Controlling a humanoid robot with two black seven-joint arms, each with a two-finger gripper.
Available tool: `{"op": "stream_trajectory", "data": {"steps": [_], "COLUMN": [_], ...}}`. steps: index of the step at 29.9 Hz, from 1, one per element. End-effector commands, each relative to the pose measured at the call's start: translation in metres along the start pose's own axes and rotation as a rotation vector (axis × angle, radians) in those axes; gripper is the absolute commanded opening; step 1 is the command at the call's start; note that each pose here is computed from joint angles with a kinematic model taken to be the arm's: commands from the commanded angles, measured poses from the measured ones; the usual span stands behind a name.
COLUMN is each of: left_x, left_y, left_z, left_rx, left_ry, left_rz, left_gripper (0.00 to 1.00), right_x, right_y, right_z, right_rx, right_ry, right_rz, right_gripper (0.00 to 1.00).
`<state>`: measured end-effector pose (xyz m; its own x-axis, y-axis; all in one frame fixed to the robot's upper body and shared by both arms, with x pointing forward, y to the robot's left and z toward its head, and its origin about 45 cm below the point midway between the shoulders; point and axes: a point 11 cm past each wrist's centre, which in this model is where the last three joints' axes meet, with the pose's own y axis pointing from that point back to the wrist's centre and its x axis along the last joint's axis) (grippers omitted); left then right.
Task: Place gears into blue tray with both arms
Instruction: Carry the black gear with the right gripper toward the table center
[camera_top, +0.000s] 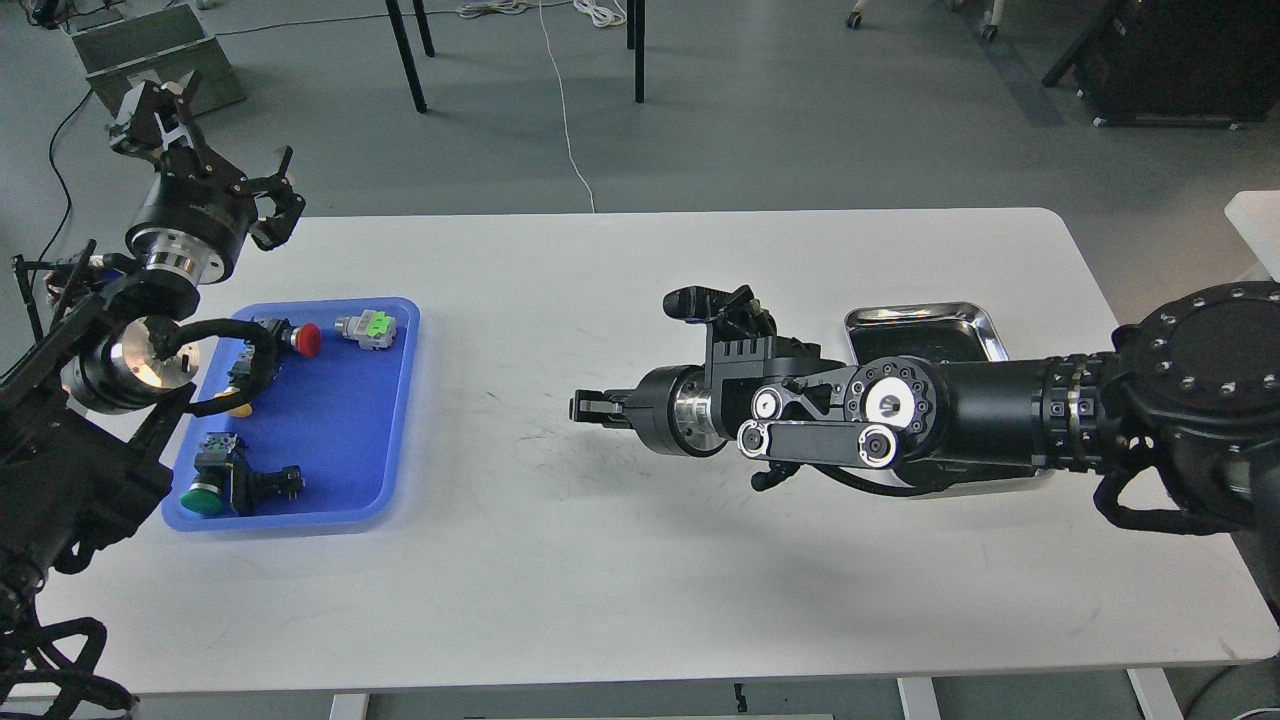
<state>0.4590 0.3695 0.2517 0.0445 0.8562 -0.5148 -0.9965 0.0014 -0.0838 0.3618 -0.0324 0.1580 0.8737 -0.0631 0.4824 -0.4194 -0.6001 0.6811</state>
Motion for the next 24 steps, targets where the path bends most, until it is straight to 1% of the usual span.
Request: {"op": "stream_trajectory", "data": {"steps": [1, 6, 15, 16, 19, 21, 22, 24], "left_x": [0.000, -0.001, -0.001, -0.001, -0.001, -0.001, -0.001, -0.001], "left_y": [0.000, 0.000, 0.000, 0.000, 0.000, 0.001, 0.001, 0.001], "left_z": [0.000, 0.001, 0.001, 0.001, 0.001, 0.000, 0.000, -0.001], "left_rx": [-0.002, -0.006, -0.006, -0.006, -0.006, -0.003, -0.003, -0.002], "left_ry": [0.001, 0.002, 0.003, 0.003, 0.003, 0.002, 0.002, 0.003], "left_rz": [-0.001, -0.003, -0.003, -0.004, -0.004, -0.004, -0.004, -0.003], "left_gripper": [0.98, 0.98, 0.98, 0.98, 0.98, 0.98, 0.98, 0.98], "right_x": [-0.002, -0.007, -0.023, -0.024, -0.027, -0.026, -0.026, -0.024], "right_y": [-0.001, -0.002, -0.005, -0.005, -0.006, -0.006, -0.006, -0.006], "right_z": [0.001, 0.005, 0.016, 0.017, 0.017, 0.018, 0.018, 0.017], "right_rx": [-0.001, -0.012, -0.025, -0.026, -0.026, -0.026, -0.022, -0.016], "right_ry": [0.006, 0.006, -0.024, -0.027, -0.032, -0.038, -0.041, -0.047], "right_rz": [-0.004, -0.015, -0.047, -0.049, -0.054, -0.051, -0.048, -0.035], "right_gripper": [0.12, 0.15, 0.16, 0.17, 0.24, 0.40, 0.47, 0.55]}}
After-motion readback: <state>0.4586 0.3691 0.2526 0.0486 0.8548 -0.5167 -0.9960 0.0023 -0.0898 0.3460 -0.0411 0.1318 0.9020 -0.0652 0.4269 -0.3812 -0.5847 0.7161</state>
